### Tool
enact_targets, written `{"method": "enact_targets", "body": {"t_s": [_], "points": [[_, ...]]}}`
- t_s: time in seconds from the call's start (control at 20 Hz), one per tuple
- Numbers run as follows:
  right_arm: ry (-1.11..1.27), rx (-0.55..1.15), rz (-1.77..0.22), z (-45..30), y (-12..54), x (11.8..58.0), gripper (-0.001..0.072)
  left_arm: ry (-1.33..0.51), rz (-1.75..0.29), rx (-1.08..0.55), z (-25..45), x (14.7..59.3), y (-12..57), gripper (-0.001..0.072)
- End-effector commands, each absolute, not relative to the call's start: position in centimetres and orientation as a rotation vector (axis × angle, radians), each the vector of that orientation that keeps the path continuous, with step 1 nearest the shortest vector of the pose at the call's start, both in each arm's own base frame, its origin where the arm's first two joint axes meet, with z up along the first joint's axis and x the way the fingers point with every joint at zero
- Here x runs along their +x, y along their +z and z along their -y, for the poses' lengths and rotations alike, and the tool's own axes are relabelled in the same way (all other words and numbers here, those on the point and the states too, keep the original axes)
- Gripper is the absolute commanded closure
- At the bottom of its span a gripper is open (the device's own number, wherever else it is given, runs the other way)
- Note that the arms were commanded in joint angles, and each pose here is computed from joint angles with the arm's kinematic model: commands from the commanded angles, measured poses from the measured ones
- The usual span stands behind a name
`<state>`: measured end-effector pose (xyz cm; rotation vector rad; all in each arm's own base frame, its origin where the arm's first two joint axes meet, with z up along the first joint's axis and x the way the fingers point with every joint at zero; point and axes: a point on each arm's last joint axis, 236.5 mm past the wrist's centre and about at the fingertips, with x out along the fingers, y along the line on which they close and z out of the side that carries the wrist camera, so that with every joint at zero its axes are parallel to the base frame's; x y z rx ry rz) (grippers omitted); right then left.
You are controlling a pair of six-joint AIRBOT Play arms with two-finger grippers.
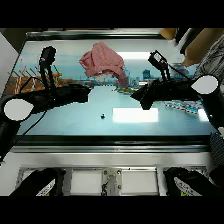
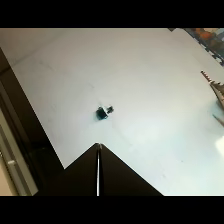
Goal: Fold the clothes and pants, and hang the long-sleeved shirts on hangers.
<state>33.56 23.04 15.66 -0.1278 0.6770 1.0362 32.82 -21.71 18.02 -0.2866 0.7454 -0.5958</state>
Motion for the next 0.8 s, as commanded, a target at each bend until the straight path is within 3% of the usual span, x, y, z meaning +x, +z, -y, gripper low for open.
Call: {"method": "enact_targets", "body": {"t_s": [0.0, 0.15, 0.2, 0.3, 0.5, 0.75], "points": [[1.037, -0.127, -0.678, -23.1, 15.6, 33.6, 0.0685, -0.595, -0.745, -0.286, 21.7, 32.8, 18.0, 0.0691], [1.037, -0.127, -0.678, -23.1, 15.6, 33.6, 0.0685, -0.596, -0.746, -0.287, 21.7, 32.8, 18.0, 0.069], [1.037, -0.127, -0.678, -23.1, 15.6, 33.6, 0.0686, -0.595, -0.743, -0.287, 21.7, 32.9, 18.0, 0.0654], [1.037, -0.127, -0.678, -23.1, 15.6, 33.6, 0.0685, -0.585, -0.711, -0.297, 21.6, 33.6, 18.5, -0.0013], [1.037, -0.127, -0.678, -23.1, 15.6, 33.6, 0.0685, -0.496, -0.688, -0.32, 20.0, 39.3, 18.3, -0.0013], [1.037, -0.127, -0.678, -23.1, 15.6, 33.6, 0.0685, -0.431, -0.747, -0.203, 17.8, 49.6, 11.8, -0.0013]]}}
